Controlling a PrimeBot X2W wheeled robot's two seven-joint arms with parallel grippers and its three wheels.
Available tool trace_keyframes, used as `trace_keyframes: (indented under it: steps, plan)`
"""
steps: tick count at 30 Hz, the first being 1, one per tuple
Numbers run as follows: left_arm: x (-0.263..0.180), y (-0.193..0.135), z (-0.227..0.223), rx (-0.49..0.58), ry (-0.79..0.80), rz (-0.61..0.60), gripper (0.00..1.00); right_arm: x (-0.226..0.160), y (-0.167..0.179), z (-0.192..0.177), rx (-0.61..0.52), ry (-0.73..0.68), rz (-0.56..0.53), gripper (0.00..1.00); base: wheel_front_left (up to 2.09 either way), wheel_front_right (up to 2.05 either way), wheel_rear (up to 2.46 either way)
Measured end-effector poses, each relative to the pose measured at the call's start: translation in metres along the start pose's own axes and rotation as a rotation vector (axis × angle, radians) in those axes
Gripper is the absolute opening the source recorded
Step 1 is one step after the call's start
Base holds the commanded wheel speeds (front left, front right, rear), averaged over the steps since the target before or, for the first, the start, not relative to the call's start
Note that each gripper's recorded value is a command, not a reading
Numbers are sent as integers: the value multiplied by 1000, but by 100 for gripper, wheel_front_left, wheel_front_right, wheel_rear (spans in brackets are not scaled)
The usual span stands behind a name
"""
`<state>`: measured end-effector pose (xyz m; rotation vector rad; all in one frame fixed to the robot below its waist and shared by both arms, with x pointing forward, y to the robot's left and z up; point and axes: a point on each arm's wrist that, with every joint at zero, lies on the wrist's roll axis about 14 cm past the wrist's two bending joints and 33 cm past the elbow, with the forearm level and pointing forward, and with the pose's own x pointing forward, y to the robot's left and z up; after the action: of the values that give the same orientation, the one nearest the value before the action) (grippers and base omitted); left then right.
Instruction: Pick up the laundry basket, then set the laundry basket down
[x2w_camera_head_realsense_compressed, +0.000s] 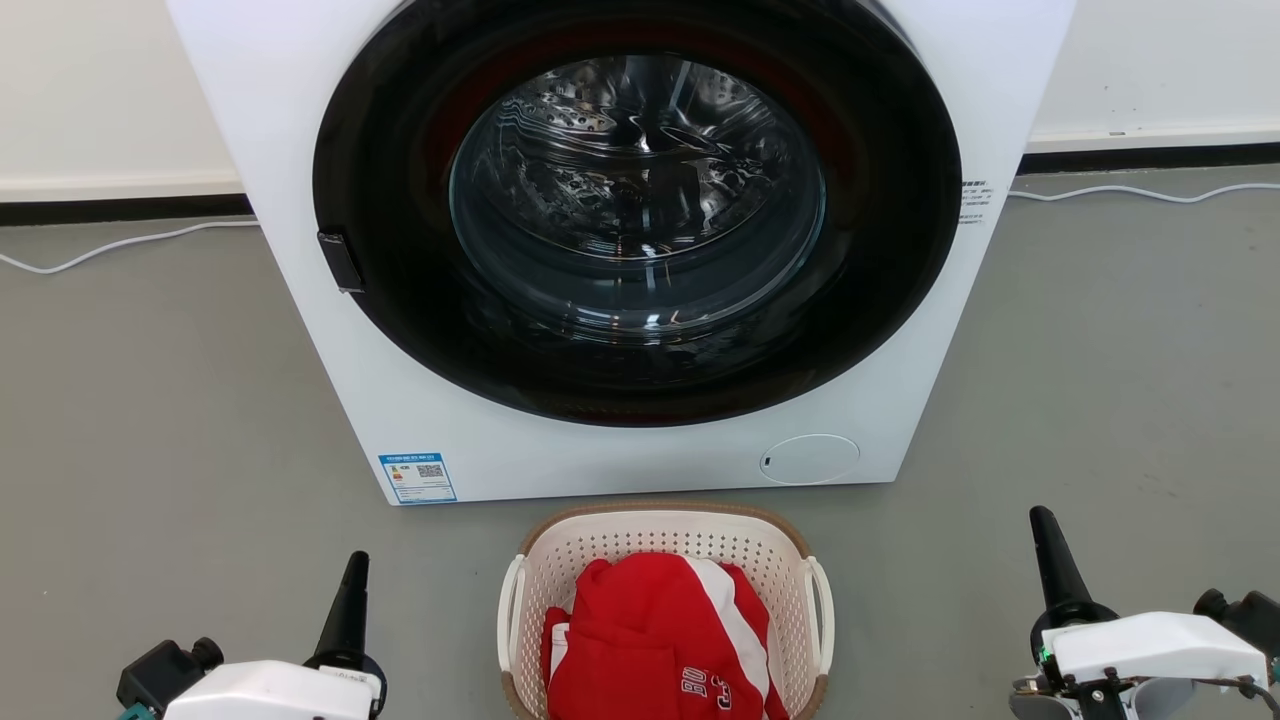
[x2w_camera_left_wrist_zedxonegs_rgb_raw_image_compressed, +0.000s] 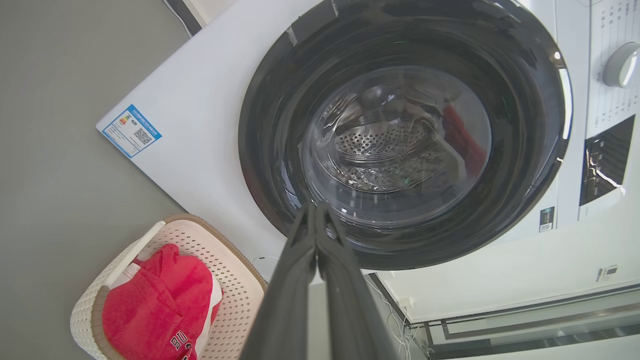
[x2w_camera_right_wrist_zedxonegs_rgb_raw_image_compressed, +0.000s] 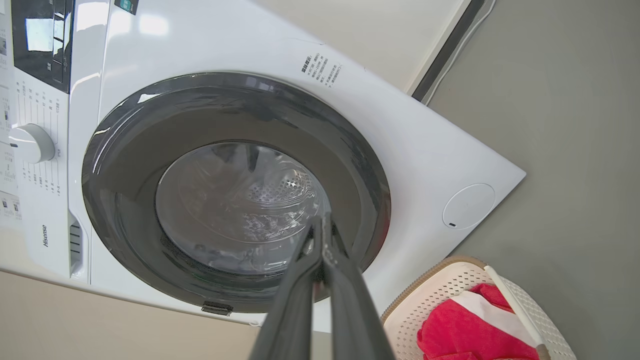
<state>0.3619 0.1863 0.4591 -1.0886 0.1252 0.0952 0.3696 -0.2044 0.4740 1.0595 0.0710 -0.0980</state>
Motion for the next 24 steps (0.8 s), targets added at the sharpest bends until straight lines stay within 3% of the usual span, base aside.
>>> trace_keyframes:
  steps: [24]
  plan:
    - [5,-6,4,-236,14,-19,0,1,-2,1,252,8,-8,0,0,0,0]
